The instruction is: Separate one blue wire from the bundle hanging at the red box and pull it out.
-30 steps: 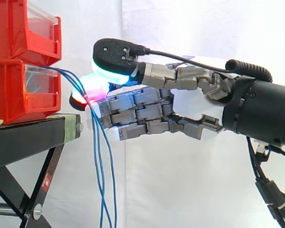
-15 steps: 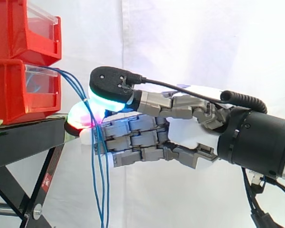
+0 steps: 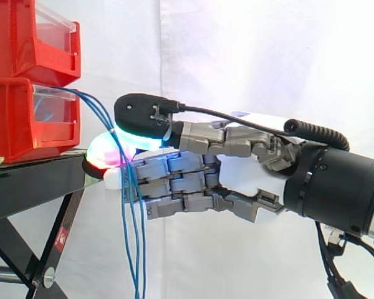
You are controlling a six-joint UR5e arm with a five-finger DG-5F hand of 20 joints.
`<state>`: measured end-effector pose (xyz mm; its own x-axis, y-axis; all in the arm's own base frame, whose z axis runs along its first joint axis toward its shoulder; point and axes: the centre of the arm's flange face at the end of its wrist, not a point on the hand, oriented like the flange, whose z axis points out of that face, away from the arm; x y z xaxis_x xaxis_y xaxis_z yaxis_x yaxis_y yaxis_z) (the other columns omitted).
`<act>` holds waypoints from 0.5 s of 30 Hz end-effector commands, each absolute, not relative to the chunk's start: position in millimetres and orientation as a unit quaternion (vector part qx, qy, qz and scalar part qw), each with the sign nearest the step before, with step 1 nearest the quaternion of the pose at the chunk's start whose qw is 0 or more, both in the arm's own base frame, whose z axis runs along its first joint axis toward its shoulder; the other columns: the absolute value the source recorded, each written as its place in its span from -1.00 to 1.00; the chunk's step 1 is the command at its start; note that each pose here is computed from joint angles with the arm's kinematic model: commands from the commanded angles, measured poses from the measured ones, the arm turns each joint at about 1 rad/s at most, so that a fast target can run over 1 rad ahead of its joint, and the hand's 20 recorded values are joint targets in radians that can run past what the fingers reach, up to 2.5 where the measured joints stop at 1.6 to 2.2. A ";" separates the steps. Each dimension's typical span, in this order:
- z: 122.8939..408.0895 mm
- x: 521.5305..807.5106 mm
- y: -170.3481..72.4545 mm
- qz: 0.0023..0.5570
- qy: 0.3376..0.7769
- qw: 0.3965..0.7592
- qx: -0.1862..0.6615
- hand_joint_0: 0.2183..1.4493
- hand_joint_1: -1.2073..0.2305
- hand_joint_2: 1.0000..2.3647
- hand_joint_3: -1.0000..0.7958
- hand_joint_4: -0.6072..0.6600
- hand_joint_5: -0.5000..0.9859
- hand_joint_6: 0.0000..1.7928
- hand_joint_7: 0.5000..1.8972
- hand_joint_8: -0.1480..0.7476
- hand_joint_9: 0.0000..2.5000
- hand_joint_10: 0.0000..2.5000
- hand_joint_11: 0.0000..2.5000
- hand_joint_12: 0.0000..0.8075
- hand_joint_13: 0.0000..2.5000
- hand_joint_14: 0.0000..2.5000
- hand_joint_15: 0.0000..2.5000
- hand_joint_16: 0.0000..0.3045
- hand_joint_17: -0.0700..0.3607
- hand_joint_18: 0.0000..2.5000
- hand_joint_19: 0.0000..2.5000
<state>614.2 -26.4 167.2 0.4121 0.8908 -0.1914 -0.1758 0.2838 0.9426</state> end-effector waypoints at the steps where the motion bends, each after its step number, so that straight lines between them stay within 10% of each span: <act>1: 167.5 614.3 -26.7 0.380 0.387 0.702 0.462 -0.36 -0.30 -0.98 -0.19 0.29 -0.60 -0.05 -0.46 0.07 -0.43 -0.99 -0.58 -0.02 -0.46 -0.99 -0.65 -0.67 -0.14 -0.48 -0.62; 15: 184.9 631.8 -21.0 0.382 0.383 0.703 0.462 -0.34 -0.38 -0.97 -0.15 0.29 -0.61 0.00 -0.47 0.08 -0.42 -0.99 -0.49 0.00 -0.44 -0.99 -0.63 -0.66 -0.14 -0.45 -0.62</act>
